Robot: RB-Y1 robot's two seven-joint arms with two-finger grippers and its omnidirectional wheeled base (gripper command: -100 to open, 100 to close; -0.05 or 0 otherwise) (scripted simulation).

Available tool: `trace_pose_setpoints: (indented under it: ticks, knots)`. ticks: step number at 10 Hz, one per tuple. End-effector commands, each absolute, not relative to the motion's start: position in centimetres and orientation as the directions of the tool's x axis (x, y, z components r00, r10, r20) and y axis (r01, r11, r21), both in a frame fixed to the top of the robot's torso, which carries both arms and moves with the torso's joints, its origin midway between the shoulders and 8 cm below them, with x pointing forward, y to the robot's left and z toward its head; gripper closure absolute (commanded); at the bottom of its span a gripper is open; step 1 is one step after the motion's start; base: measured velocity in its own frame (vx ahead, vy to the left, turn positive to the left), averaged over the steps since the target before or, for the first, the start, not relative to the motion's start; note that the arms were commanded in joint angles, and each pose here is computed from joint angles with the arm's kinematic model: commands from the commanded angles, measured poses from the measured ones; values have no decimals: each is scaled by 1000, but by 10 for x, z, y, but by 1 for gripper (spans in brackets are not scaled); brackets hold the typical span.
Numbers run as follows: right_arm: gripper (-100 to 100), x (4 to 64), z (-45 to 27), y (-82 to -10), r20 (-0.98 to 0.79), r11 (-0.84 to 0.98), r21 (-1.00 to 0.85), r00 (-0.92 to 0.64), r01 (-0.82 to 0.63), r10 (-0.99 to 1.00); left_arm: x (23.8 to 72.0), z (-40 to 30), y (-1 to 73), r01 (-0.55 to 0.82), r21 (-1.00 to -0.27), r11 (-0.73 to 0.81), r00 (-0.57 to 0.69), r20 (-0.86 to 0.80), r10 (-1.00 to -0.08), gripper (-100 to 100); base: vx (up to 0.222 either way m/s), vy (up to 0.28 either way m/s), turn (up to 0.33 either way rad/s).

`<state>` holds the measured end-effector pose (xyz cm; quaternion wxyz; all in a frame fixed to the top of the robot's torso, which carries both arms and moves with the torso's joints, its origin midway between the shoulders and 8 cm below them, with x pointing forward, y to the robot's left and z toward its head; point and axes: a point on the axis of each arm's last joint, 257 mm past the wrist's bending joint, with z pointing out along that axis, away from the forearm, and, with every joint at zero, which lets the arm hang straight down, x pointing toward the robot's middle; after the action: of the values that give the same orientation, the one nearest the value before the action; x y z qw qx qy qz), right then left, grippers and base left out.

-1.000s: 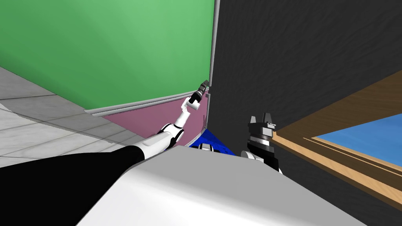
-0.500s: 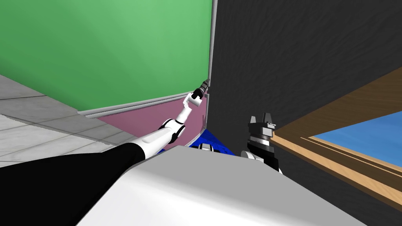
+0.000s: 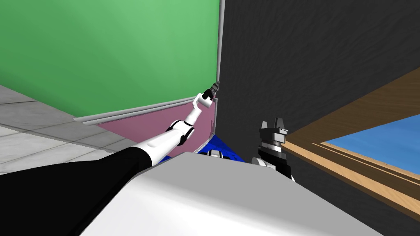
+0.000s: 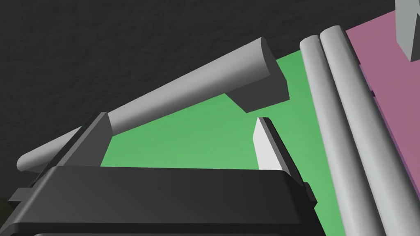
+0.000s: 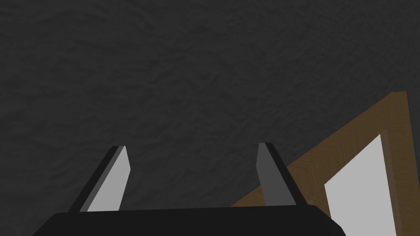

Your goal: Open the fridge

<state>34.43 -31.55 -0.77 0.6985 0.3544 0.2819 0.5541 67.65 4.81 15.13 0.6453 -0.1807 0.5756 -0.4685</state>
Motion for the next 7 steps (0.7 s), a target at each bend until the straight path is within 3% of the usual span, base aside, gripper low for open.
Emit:
trace_pose_setpoints:
  ticks: [1,7]
  knots:
    - [0,344,-8,-316,-1,135,807,227,-574,974,691,159,50,354,-737,576,-65,-634,-771,-100,12,-12,-33]
    - [0,344,-8,-316,-1,135,807,227,-574,974,719,181,69,235,-647,726,11,-745,-667,-100,11,-13,-25]
